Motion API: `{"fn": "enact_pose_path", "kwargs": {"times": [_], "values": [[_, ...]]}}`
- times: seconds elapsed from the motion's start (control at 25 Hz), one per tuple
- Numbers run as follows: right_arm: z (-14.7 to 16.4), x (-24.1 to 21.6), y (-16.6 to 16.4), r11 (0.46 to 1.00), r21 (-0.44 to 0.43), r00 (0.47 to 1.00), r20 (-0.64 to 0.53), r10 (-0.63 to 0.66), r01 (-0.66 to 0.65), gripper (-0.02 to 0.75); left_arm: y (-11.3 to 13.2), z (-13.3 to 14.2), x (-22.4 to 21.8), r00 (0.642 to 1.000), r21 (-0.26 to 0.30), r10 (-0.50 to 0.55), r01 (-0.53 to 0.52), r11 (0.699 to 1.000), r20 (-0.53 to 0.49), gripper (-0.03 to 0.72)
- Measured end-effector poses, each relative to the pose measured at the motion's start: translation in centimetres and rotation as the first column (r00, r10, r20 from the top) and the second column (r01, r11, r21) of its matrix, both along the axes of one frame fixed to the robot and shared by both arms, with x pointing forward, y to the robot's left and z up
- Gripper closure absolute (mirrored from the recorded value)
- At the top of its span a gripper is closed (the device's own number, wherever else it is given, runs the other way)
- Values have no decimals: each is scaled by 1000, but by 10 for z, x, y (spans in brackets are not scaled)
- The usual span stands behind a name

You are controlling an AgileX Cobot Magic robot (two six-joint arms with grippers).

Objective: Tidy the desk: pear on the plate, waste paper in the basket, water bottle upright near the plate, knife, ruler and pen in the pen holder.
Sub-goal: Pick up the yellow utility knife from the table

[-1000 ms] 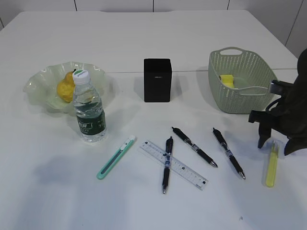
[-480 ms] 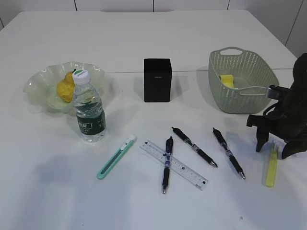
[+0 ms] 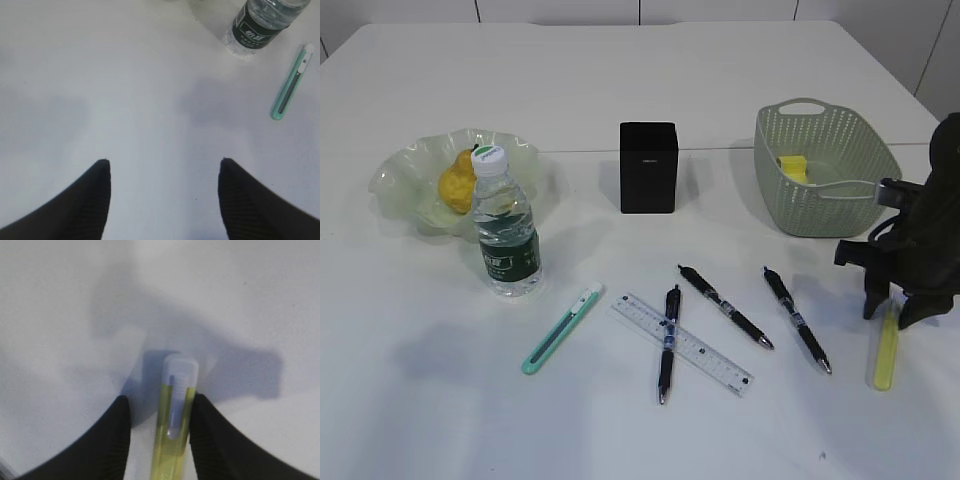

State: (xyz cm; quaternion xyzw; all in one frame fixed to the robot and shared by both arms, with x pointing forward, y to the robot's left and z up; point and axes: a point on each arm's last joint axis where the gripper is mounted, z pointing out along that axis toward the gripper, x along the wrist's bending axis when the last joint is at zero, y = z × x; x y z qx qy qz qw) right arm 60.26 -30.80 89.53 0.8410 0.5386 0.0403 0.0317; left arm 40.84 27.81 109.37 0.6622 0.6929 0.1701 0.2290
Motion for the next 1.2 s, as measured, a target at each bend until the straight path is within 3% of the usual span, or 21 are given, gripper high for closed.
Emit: {"fn": "enact_pose_path", "kwargs": {"times": [0.24, 0.36, 0.92, 1.2], "values": [[0, 0, 0, 1000, -1, 1000, 0, 1, -1, 574, 0, 0, 0, 1000, 0, 0, 0, 1000, 0, 214], [0, 0, -1, 1000, -8, 1000, 0, 7, -7, 610, 0, 0, 0, 1000, 0, 0, 0, 1000, 0, 214], [0, -1, -3, 981, -54, 982, -22, 186, -187, 618, 0, 0, 0, 1000, 0, 0, 0, 1000, 0, 214], [15, -3, 1, 971, -19, 971, 5, 237, -237, 618, 0, 0, 0, 1000, 1, 0, 0, 1000, -4, 214]]}}
